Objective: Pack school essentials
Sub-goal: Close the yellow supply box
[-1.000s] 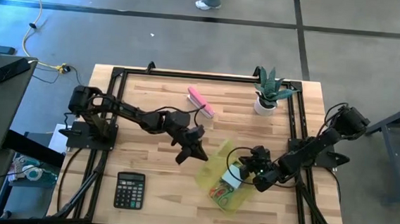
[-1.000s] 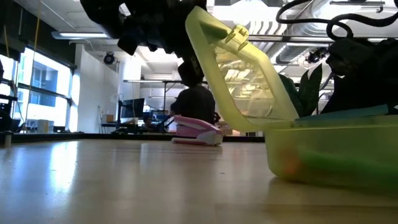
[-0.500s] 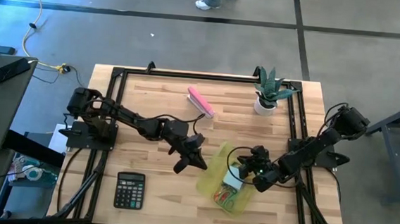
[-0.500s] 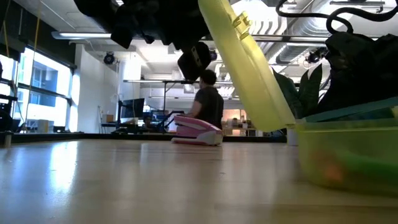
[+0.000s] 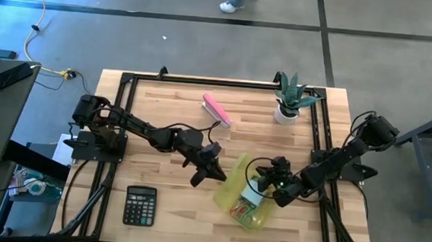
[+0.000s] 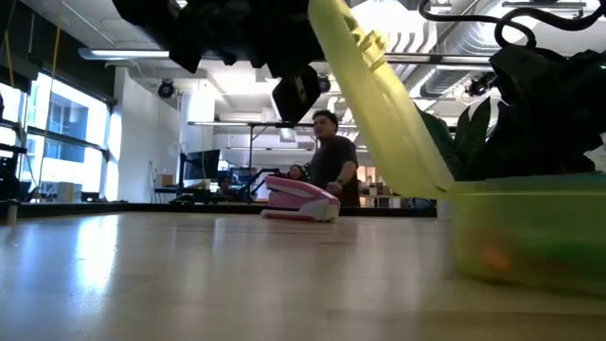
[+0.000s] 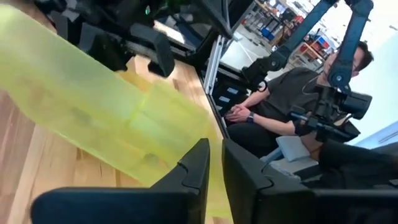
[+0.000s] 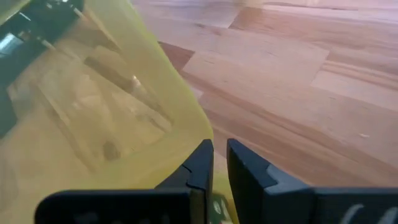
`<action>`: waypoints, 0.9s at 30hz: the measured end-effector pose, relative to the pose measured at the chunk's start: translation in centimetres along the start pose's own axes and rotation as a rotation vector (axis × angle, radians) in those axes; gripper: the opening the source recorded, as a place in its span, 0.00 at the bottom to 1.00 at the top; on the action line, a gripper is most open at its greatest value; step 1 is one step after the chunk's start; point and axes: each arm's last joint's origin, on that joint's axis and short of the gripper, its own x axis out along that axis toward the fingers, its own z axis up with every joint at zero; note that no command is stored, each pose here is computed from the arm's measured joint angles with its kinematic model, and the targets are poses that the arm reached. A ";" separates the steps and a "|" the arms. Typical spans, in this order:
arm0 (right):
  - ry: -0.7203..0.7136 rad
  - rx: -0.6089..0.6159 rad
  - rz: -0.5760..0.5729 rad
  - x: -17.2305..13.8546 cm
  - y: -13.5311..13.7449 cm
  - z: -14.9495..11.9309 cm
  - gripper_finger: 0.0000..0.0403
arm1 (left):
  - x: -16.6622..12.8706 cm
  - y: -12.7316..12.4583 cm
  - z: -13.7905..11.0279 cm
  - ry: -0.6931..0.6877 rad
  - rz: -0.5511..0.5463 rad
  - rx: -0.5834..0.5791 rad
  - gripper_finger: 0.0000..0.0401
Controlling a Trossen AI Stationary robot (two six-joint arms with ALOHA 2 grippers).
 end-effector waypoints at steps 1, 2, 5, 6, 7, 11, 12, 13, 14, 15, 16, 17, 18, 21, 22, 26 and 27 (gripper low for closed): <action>0.000 -0.001 -0.001 0.0 0.0 0.0 0.08 | 0.0 0.0 0.1 -0.006 -0.004 0.004 0.10; 0.000 -0.002 -0.002 0.0 0.0 0.0 0.08 | 0.1 -0.2 0.0 -0.008 -0.008 0.007 0.11; 0.001 -0.003 -0.002 0.0 0.0 0.0 0.08 | 0.2 -0.4 -0.1 -0.007 -0.016 0.018 0.14; 0.002 -0.006 -0.002 0.0 0.0 0.0 0.08 | 0.2 -0.5 -0.1 -0.007 -0.019 0.024 0.15; 0.002 -0.010 -0.002 0.0 0.0 0.0 0.08 | 0.2 -0.5 -0.1 -0.006 -0.020 0.027 0.16; -0.005 -0.032 -0.002 0.0 0.0 0.0 0.08 | 0.2 -0.5 -0.1 -0.006 -0.020 0.022 0.18; -0.005 -0.039 -0.002 0.0 0.0 0.0 0.08 | 0.2 -0.5 -0.1 -0.004 -0.019 0.020 0.18; -0.005 -0.050 -0.002 0.0 0.0 0.0 0.08 | 0.2 -0.4 -0.1 -0.001 -0.017 0.011 0.19; -0.005 -0.058 -0.002 0.0 0.0 0.0 0.08 | 0.2 -0.4 -0.2 0.007 -0.015 -0.003 0.19; -0.006 -0.063 -0.002 0.0 0.0 0.0 0.08 | 0.2 -0.3 -0.3 0.025 -0.017 -0.011 0.19; -0.006 -0.068 -0.002 0.0 0.0 0.0 0.08 | 0.0 0.0 -0.4 0.045 -0.019 -0.017 0.19; -0.006 -0.080 -0.002 0.0 0.0 0.0 0.08 | -0.1 0.2 -0.5 0.068 -0.025 -0.017 0.18; -0.006 -0.094 -0.001 0.0 0.0 0.0 0.08 | -0.4 0.4 -0.5 0.094 -0.016 -0.025 0.18; -0.009 -0.141 0.014 0.0 0.2 0.0 0.09 | -1.2 1.1 -0.8 0.151 0.108 -0.039 0.18; -0.009 -0.158 0.019 0.0 0.3 0.0 0.09 | -1.5 1.4 -1.1 0.178 0.178 -0.034 0.18; 0.003 -0.177 0.040 -0.1 0.5 0.1 0.09 | -3.0 1.2 -1.7 0.267 0.392 -0.004 0.18; 0.016 -0.177 0.046 -0.2 0.5 0.1 0.09 | -3.4 1.0 -1.8 0.300 0.416 -0.015 0.18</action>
